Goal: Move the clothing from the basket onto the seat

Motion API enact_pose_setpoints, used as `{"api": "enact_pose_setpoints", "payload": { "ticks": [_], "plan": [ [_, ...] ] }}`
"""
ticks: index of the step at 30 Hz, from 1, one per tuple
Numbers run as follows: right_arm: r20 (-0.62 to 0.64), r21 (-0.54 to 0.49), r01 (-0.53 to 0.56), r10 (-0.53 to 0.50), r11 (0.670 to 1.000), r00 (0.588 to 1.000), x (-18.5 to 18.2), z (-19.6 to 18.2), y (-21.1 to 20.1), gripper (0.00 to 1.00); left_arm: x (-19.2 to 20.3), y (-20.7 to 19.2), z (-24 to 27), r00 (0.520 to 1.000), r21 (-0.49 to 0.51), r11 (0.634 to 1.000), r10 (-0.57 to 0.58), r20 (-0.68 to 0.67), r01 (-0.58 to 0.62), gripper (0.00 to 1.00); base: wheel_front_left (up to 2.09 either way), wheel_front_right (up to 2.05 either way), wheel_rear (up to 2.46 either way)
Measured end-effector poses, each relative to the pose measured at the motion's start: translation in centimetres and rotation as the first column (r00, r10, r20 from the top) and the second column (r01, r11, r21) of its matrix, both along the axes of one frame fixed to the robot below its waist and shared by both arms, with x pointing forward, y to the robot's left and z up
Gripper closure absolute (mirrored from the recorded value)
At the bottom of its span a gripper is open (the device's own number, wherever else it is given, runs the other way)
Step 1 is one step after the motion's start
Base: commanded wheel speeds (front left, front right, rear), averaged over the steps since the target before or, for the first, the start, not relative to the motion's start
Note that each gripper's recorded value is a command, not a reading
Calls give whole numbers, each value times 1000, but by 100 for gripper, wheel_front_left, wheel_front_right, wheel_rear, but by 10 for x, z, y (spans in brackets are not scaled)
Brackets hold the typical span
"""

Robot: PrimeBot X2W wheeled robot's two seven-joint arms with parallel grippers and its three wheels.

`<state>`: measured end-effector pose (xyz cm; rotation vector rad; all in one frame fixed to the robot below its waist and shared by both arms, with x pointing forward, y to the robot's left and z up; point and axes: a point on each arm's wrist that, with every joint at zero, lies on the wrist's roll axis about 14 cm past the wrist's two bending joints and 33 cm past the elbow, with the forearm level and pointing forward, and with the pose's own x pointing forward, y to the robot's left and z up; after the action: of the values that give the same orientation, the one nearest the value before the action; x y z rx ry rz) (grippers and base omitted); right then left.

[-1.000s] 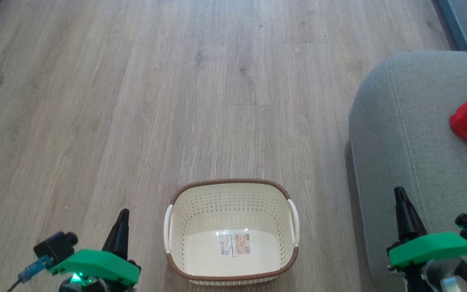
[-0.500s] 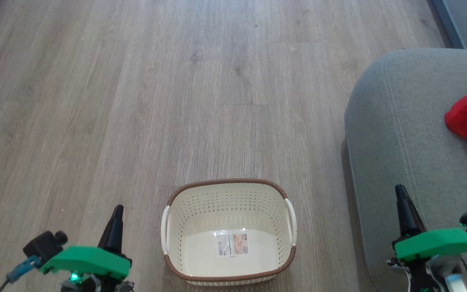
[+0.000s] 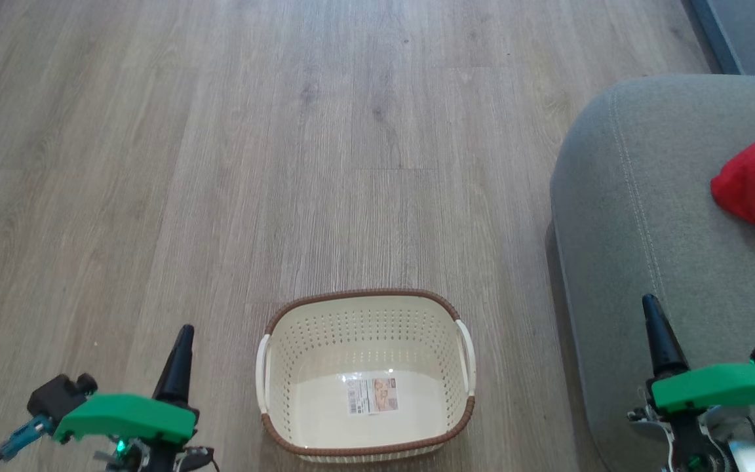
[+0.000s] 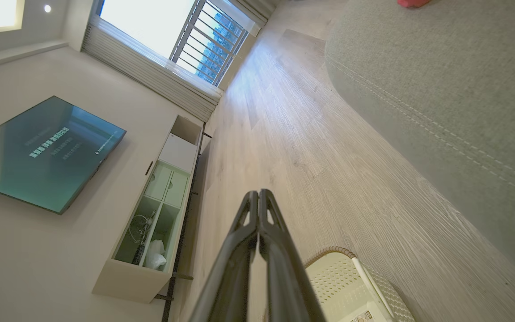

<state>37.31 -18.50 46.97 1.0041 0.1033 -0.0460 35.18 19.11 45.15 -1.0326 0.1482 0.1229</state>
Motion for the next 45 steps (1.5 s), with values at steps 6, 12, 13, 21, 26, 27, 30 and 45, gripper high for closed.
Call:
{"api": "enact_pose_setpoints", "payload": {
  "ticks": [6, 12, 13, 21, 26, 27, 30, 45],
  "plan": [
    [1, 64, 15, -15, 998, 1000, 1, 1, -3, 100, 1, 1, 0, 1000, -63, 998, 9, -2, -10, 100, 0, 0, 0],
    [-12, 127, 27, -26, 992, 1000, -1, -1, -6, 100, 3, -1, 1, 1000, -125, 992, 10, -1, -10, 100, 0, 0, 0],
    [-13, 137, 29, -28, 990, 1000, -1, -1, -7, 100, 3, -1, 1, 1000, -135, 991, 9, -2, -9, 100, 0, 0, 0],
    [-11, 222, 48, -46, 974, 999, 0, 1, -11, 100, 10, 1, 7, 1000, -217, 976, 21, 19, -17, 100, 0, 0, 0],
    [-8, 273, 54, -53, 961, 999, 1, 3, -13, 100, 12, -1, 9, 999, -267, 963, 22, 25, -15, 100, 0, 0, 0],
    [-9, 284, 56, -55, 957, 998, 0, 3, -14, 100, 12, -1, 9, 1000, -277, 961, 19, 24, -12, 100, 0, 0, 0],
    [-11, 317, 58, -58, 947, 998, 0, 3, -14, 100, 13, -2, 10, 999, -306, 952, 23, 27, -13, 100, 0, 0, 0],
    [-10, 466, 81, -87, 881, 996, -2, 5, -22, 100, 17, -2, 17, 998, -452, 892, 34, 51, -7, 100, 0, 0, 0]
  ]
}}
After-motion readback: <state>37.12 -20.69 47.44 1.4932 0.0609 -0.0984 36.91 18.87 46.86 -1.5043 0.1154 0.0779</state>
